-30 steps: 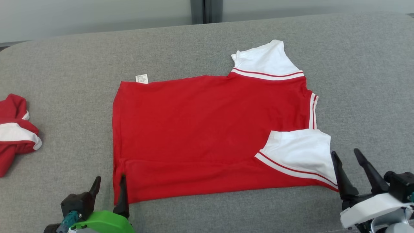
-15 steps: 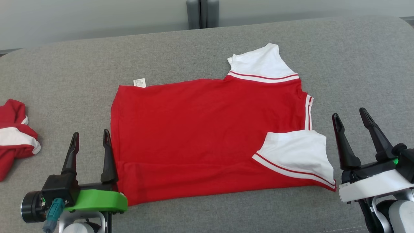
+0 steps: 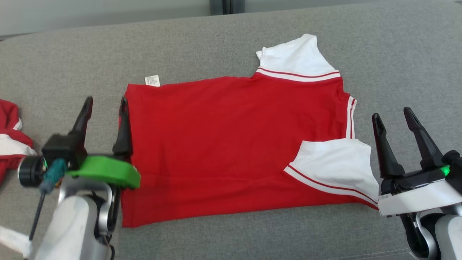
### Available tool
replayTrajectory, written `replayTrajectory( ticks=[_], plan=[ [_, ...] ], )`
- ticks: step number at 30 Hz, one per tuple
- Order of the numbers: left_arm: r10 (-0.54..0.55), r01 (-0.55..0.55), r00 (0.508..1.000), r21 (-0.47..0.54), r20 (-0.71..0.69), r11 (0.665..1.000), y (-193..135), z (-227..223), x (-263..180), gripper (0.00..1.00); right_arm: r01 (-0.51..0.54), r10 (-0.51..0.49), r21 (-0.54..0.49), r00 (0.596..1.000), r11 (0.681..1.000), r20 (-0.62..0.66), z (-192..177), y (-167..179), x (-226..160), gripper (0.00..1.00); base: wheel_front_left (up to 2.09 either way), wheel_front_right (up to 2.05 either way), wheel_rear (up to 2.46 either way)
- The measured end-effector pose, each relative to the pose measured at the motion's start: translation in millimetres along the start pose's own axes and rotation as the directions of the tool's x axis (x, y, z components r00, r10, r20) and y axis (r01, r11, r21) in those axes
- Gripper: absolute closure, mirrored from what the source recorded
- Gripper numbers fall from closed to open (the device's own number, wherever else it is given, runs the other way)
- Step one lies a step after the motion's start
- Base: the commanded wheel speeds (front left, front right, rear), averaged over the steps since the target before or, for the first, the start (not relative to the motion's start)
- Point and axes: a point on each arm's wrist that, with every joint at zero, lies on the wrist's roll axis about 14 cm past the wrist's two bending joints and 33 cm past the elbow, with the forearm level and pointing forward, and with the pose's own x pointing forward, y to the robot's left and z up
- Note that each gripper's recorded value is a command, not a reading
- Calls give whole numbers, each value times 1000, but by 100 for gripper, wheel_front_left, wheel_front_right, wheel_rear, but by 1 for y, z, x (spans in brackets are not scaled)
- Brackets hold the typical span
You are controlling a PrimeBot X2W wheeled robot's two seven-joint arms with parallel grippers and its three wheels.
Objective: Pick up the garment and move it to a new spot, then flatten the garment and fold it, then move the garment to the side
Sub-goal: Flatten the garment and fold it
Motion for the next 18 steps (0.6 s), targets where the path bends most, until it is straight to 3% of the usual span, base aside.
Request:
replayTrajectory(
  ticks=[7,16,17,18],
  plan=[
    [-69,72,970,5,-232,997,11,-48,61,0,-3,4,21,999,1000,-48,-25,-1,18,0,0,0,0],
    [-58,47,855,-33,-516,998,35,-135,86,0,20,-15,38,993,999,-115,-59,-12,24,0,0,0,0],
    [-59,47,843,-36,-535,998,35,-141,86,6,24,-19,36,993,999,-120,-61,-14,24,0,0,0,0],
    [-62,46,827,-43,-559,998,34,-150,86,80,28,-23,35,992,999,-127,-64,-16,24,0,0,0,0]
  ],
)
